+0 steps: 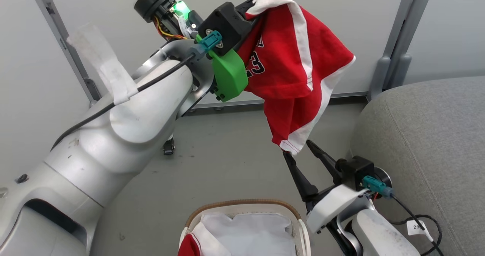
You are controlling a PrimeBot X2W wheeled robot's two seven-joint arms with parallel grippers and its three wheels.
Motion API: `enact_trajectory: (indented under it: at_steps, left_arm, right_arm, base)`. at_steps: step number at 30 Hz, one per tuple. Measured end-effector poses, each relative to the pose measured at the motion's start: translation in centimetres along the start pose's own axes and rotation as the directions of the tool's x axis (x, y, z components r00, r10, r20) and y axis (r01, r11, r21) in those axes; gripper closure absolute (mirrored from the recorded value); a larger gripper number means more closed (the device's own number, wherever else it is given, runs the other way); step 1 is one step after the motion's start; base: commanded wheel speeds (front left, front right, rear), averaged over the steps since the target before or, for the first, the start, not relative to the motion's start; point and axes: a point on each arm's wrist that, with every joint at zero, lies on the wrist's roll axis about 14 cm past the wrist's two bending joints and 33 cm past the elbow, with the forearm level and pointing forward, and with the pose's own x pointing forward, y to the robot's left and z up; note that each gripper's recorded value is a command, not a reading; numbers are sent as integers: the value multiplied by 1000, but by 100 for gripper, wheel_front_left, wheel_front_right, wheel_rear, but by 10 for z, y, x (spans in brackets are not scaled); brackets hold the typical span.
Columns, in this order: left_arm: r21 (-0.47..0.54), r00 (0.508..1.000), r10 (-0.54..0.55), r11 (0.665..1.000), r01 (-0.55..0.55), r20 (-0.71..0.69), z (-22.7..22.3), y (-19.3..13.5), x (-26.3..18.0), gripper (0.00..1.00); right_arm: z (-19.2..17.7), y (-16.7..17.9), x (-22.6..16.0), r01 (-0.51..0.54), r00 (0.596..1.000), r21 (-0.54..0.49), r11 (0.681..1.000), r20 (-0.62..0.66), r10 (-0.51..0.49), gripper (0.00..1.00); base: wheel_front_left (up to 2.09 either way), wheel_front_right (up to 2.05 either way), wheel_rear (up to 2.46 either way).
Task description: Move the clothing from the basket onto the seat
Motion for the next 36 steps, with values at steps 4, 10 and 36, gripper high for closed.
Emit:
enact_trajectory:
  at_steps: [4,10,36]
  left_arm:
    - [-3,1000,-2,1000,2,5,4,-1,-1,100]
    - [-5,1000,-6,1000,6,25,11,-3,-3,100]
    - [-87,1000,-6,996,9,29,11,-12,-15,100]
  right_arm:
    - [14,-3,10,1,999,-5,1000,38,-1,0]
    - [35,-18,14,44,994,-7,999,97,-43,0]
    - [75,-3,45,-21,983,-38,999,182,28,100]
  base:
    - [0,0,0]
    - [0,0,0]
    - [0,0,0]
